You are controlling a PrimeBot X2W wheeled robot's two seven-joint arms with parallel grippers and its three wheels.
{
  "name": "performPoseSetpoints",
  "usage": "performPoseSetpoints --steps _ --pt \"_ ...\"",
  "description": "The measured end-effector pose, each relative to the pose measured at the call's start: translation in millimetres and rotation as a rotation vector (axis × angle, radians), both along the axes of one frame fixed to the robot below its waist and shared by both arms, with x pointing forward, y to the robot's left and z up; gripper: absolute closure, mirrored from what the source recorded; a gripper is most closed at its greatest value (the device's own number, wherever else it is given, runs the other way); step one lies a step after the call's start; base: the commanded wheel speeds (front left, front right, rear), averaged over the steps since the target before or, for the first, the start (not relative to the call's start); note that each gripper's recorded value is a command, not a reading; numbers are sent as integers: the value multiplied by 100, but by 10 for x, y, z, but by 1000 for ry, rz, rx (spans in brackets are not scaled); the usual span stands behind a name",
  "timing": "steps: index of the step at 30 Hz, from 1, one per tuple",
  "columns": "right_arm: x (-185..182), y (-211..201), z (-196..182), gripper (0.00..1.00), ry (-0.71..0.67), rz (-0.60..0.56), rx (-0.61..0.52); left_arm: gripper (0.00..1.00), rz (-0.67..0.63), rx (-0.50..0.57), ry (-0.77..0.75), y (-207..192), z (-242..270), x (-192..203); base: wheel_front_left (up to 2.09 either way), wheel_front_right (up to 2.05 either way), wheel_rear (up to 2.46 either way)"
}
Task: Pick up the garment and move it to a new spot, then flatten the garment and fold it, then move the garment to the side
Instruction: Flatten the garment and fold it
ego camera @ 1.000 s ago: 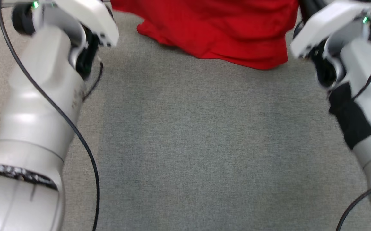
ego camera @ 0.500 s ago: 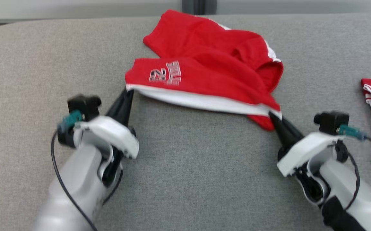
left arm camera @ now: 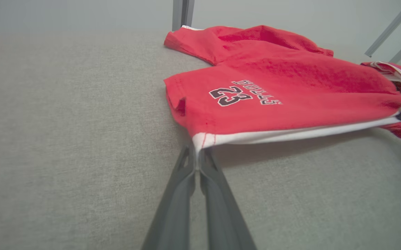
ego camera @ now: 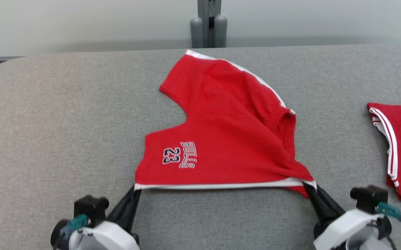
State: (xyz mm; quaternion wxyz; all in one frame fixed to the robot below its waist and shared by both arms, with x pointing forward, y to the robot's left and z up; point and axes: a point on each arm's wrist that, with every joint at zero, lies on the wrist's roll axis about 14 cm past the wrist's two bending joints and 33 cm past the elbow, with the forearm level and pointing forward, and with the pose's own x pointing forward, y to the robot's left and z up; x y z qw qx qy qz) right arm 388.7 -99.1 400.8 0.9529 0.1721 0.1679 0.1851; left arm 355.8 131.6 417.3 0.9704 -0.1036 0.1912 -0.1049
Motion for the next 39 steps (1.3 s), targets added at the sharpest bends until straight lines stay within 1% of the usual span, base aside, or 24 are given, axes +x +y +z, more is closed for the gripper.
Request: performPoseSetpoints --steps 11,16,21,25,28,31,35,39 --pt "-500 -165 -66 100 15 -50 -46 100 44 -17 85 43 273 -588 0 0 0" --pt "-593 -153 -4 100 22 -58 -54 100 63 -11 76 93 377 -634 0 0 0" --pt "-553 -146 123 100 7 -74 -47 100 58 4 55 119 432 -574 0 0 0" --pt "-455 -71 271 100 -11 -75 -6 100 41 32 -26 186 619 -281 0 0 0" --pt "-246 -42 463 100 -49 -86 50 100 16 49 -109 182 807 29 0 0 0" --pt "-11 -79 596 100 -92 -97 61 100 -26 59 -172 118 949 373 0 0 0" --pt "247 -117 599 100 -97 -107 61 100 -99 62 -192 -33 969 836 0 0 0" --pt "462 -107 525 100 -80 -108 63 100 -168 59 -159 -232 844 1249 0 0 0"
